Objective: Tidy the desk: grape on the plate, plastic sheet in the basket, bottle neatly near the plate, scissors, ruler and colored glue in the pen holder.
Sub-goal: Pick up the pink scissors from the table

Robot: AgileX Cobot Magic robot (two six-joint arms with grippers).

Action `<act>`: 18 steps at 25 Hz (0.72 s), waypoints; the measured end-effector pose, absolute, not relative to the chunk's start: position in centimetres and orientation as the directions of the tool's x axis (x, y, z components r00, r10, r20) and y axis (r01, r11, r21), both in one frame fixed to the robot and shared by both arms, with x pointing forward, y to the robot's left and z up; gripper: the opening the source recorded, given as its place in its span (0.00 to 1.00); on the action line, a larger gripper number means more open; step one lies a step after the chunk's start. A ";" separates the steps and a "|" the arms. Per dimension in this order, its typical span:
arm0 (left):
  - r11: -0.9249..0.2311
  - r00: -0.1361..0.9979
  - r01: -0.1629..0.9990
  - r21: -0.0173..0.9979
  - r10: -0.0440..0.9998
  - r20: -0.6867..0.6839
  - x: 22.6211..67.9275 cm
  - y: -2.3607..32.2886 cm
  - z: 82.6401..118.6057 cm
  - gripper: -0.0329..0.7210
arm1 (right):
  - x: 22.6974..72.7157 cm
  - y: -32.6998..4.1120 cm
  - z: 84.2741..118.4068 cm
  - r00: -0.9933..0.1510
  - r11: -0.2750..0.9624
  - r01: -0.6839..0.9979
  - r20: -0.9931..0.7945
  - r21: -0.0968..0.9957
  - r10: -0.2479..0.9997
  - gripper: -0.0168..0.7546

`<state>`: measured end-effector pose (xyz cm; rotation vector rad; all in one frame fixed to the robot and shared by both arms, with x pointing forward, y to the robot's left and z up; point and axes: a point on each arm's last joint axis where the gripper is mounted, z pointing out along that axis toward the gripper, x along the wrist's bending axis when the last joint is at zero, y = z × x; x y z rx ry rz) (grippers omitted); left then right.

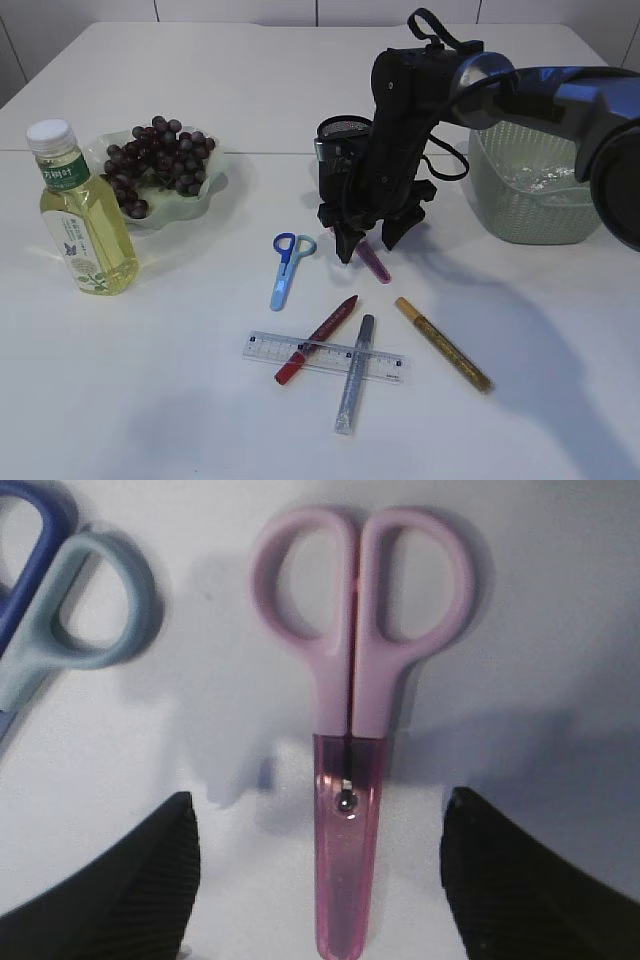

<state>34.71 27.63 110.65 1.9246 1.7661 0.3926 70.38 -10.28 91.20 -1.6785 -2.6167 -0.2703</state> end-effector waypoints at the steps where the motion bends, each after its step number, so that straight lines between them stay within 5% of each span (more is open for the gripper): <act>1: -0.038 0.119 0.843 0.536 0.986 -0.117 34.7 27.6 110.7 0.64 | 70.4 -10.3 91.2 -0.421 0.406 0.904 0.111 0.134 0.900 0.75; 18: -0.038 0.119 0.843 0.536 0.986 -0.117 34.7 27.6 110.7 0.63 | 70.2 -10.4 91.1 -0.422 0.411 0.905 0.112 0.108 0.900 0.75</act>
